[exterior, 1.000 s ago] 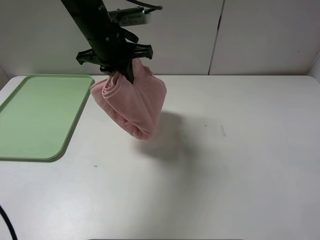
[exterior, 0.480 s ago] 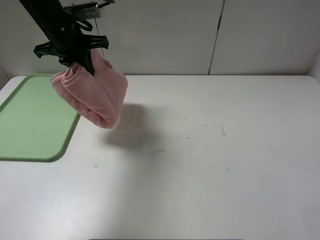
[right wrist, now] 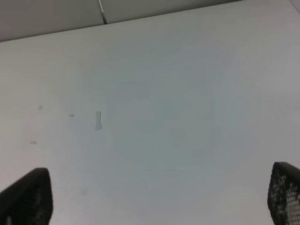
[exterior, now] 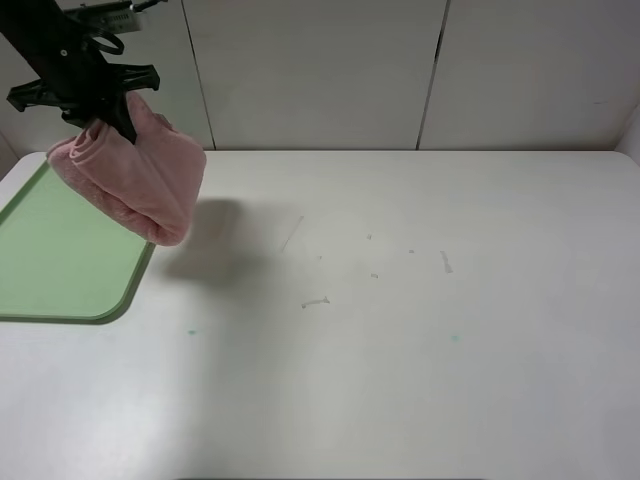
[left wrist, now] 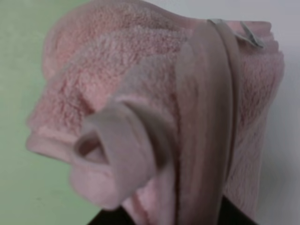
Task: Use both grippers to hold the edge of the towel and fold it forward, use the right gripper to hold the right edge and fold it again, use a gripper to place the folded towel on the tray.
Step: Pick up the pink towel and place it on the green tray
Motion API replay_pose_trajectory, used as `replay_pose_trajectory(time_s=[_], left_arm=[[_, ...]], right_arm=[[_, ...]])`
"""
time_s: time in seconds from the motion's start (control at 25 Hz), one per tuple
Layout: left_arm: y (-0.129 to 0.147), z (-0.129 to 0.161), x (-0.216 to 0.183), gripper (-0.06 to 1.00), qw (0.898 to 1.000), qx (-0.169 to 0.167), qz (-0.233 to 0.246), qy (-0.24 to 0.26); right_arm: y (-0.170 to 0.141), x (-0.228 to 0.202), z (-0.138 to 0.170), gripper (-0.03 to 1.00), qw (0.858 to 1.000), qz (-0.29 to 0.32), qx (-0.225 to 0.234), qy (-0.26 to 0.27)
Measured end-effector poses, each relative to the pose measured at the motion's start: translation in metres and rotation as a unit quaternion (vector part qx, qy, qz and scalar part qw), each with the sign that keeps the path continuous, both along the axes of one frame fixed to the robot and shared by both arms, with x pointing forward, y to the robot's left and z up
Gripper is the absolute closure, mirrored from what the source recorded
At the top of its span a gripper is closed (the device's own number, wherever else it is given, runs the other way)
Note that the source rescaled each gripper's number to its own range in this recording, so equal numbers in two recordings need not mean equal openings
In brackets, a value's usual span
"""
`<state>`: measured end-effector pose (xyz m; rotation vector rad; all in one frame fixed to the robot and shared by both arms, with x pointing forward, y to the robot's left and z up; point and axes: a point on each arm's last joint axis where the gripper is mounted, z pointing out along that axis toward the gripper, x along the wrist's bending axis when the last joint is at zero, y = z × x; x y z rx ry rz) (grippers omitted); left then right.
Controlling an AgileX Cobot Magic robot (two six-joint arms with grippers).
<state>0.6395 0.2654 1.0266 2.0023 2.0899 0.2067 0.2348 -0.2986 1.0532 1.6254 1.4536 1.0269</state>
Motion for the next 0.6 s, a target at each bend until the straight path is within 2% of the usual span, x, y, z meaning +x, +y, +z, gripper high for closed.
replay_pose_trajectory(time_s=[0.44, 0.6], left_arm=[[0.046, -0.021, -0.005, 0.78, 1.0, 0.013, 0.018, 0.013], [0.057, -0.033, -0.007, 0.78, 1.0, 0.019, 0.017, -0.002]], right_arm=[[0.0, 0.0, 0.0, -0.03, 1.0, 0.0, 0.0, 0.0], [0.0, 0.0, 0.0, -0.03, 1.0, 0.0, 0.0, 0.0]])
